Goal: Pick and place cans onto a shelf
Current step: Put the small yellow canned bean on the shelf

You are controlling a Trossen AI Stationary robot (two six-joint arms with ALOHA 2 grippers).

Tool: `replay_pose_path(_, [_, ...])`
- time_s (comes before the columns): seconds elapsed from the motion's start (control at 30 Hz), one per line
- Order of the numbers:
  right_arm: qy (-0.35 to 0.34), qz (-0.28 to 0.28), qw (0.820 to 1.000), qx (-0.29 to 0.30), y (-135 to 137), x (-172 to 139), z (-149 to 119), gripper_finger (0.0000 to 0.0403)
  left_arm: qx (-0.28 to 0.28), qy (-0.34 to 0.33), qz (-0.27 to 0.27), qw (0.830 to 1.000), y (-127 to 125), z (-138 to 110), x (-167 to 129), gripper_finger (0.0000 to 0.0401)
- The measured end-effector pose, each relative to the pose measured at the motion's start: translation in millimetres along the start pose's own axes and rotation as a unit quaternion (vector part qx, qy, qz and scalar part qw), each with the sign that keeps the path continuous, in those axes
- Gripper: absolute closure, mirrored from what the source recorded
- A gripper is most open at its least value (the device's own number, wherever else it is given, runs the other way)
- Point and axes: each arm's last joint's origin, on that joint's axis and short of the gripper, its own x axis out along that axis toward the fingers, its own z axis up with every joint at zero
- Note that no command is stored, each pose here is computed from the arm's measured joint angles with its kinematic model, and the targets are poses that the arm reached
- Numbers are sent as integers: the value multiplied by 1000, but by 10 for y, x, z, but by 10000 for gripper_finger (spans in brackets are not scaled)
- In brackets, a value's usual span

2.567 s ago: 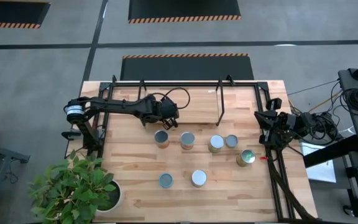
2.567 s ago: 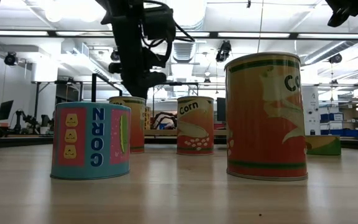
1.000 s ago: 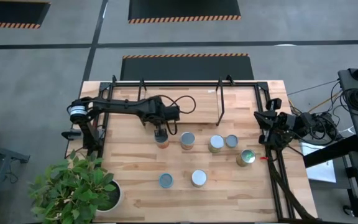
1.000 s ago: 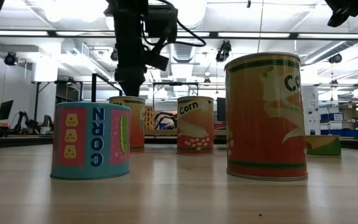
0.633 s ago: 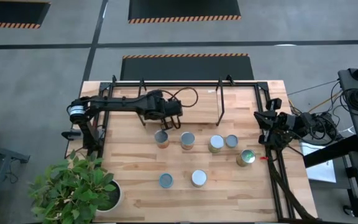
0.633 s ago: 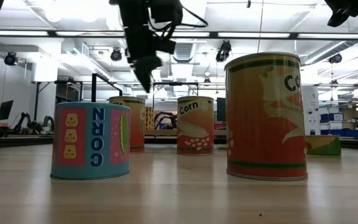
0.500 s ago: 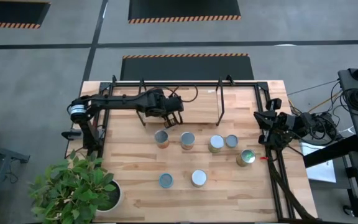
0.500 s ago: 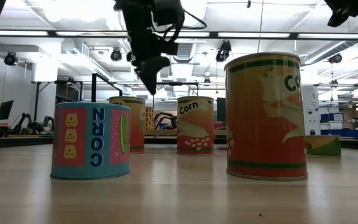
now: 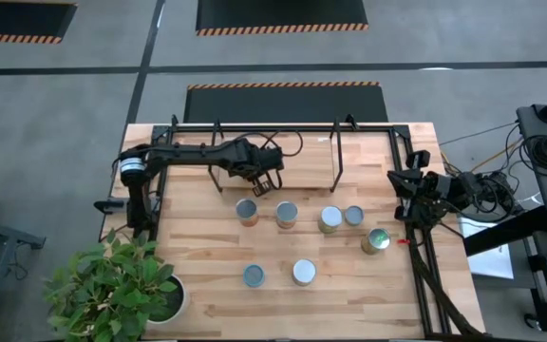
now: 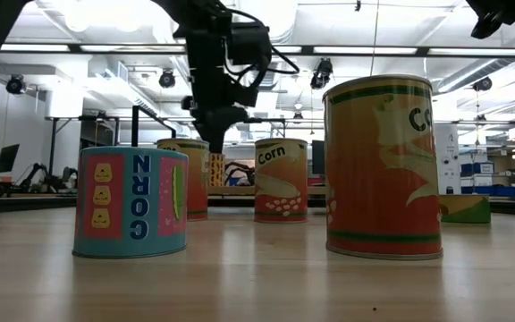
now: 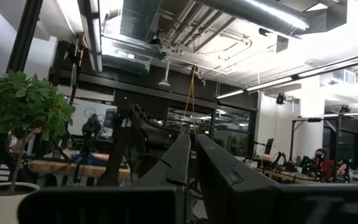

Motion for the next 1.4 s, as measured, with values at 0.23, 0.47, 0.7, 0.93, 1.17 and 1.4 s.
replay_pose_path(0.23, [0,0,1000,-1,0,0,0,385,109,-2,-16,994,-53,-58,-144,401])
replay_pose_path(0.47, [0,0,1000,-1,0,0,0,385,139,-20,-22,990,36,-47,-442,401])
replay_pose_path(0.7, [0,0,1000,-1,0,0,-1,385,186,14,-94,978,-21,-162,-414,401])
replay_pose_path(0.93, [0,0,1000,-1,0,0,-1,385,177,40,-88,979,-107,-177,-208,401])
replay_pose_path(1.17, [0,0,1000,-1,1,0,-1,385,180,60,16,982,-55,-204,-166,401])
replay_pose_path(1.4, [0,0,1000,-3,1,0,-1,385,157,43,47,985,8,-135,-300,401])
